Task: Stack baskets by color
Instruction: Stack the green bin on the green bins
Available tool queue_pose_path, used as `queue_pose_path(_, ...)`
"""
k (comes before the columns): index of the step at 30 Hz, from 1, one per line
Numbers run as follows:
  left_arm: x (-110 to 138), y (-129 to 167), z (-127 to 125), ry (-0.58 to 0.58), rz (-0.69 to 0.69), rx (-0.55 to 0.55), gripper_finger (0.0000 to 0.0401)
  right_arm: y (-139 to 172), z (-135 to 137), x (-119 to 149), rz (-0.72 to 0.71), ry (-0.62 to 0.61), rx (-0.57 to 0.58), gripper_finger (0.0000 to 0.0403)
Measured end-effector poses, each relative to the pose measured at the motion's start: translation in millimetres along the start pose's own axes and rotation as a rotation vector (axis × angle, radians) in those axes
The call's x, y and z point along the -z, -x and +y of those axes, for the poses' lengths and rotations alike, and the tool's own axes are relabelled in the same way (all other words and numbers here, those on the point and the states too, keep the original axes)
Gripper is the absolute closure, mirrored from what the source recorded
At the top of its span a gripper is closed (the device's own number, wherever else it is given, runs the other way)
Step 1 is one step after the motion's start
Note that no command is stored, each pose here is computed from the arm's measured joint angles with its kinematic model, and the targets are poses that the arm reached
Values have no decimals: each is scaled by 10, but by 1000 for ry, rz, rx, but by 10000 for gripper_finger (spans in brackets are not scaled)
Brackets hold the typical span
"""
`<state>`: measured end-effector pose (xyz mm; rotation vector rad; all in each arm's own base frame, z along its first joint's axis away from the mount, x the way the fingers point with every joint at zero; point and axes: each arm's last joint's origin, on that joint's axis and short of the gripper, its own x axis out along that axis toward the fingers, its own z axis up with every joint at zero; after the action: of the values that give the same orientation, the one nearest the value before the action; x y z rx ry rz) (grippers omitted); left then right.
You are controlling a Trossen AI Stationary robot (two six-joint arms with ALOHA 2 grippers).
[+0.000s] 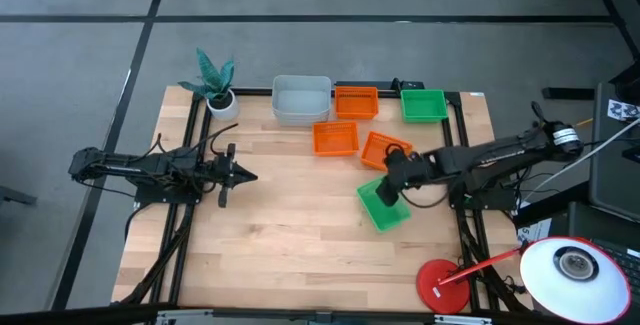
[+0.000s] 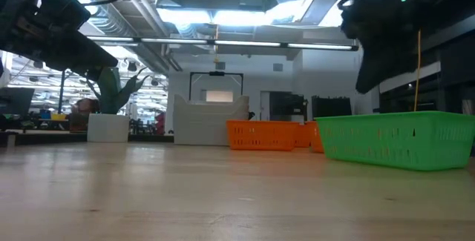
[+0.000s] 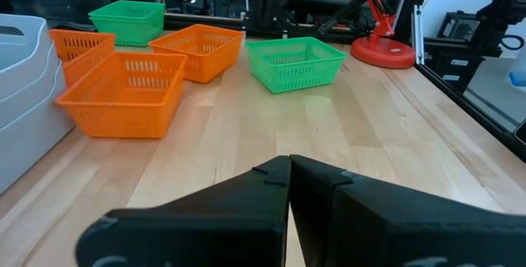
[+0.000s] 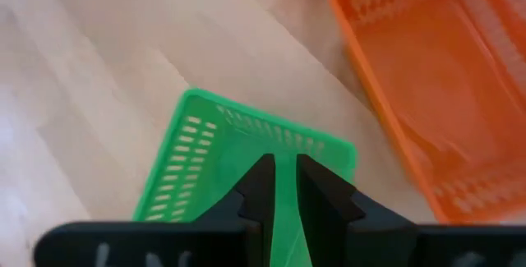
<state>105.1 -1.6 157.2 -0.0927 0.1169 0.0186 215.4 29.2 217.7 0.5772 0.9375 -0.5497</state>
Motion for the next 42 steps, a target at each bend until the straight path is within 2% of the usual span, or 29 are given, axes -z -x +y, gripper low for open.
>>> queue_pose_path(6, 0, 0, 0, 0, 0, 0, 401, 98, -34, 275, 67, -78, 142, 350)
queue_pose_path(11, 0, 0, 0, 0, 0, 0, 401, 99, -17, 303, 102, -101, 125, 344)
queue_pose_path(15, 0, 0, 0, 0, 0, 0, 401, 95, 10, 289, 95, -85, 95, 316)
queue_pose_path(24, 0, 0, 0, 0, 0, 0, 401, 81, 23, 291, 103, -113, 87, 224)
queue_pose_path(28, 0, 0, 0, 0, 0, 0, 401, 38, 99, 257, 64, -118, 32, 201)
queue_pose_path(32, 0, 0, 0, 0, 0, 0, 401, -25, 199, 220, 29, -44, -34, 196)
queue_pose_path(37, 0, 0, 0, 0, 0, 0, 401, -229, 394, 230, 105, 31, -172, 201)
queue_pose_path(42, 0, 0, 0, 0, 0, 0, 401, -458, 479, 288, 170, 22, -179, 203)
